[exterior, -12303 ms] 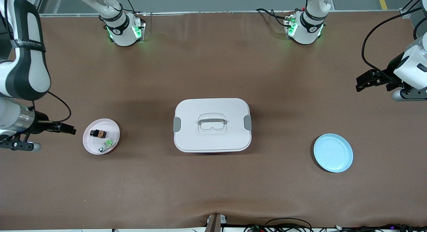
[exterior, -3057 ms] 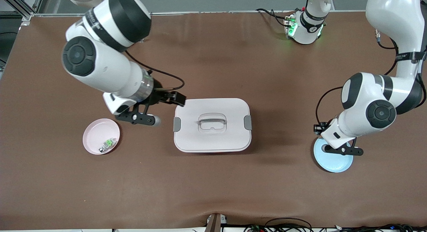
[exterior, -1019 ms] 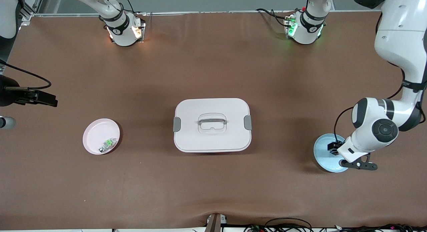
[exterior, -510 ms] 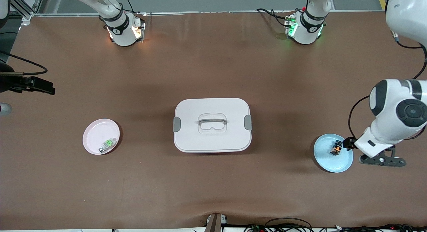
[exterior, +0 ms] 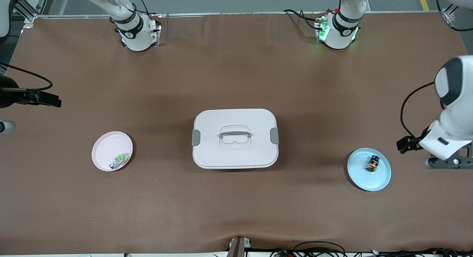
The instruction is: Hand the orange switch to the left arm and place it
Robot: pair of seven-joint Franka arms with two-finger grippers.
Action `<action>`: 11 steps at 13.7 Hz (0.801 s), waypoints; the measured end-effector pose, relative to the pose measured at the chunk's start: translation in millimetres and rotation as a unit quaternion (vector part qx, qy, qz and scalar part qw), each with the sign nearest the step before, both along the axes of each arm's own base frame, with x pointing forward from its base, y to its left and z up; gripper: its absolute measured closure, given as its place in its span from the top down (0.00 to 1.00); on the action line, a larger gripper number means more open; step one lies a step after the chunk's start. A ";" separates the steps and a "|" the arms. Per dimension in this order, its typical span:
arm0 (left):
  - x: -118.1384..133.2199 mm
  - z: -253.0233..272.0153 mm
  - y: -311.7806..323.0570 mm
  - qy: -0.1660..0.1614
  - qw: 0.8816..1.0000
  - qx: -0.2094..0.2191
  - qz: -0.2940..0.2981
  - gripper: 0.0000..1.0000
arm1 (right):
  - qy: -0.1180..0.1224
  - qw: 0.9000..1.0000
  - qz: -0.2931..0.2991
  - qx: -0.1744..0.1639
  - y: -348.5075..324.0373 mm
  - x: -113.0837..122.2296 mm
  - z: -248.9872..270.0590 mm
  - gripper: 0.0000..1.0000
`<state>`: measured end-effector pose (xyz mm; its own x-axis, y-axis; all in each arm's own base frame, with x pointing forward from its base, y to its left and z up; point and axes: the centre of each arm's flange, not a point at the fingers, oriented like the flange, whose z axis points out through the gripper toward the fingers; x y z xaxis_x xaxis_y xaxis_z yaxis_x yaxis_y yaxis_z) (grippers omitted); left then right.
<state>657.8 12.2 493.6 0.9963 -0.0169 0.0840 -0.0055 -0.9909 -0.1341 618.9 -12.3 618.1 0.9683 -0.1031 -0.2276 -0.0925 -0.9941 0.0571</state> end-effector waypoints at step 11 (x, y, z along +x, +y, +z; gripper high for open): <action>-91.7 124.4 -36.5 0.016 0.999 -0.036 -0.006 1.00 | -0.016 0.999 -0.020 0.024 -32.3 1.5 -6.5 1.00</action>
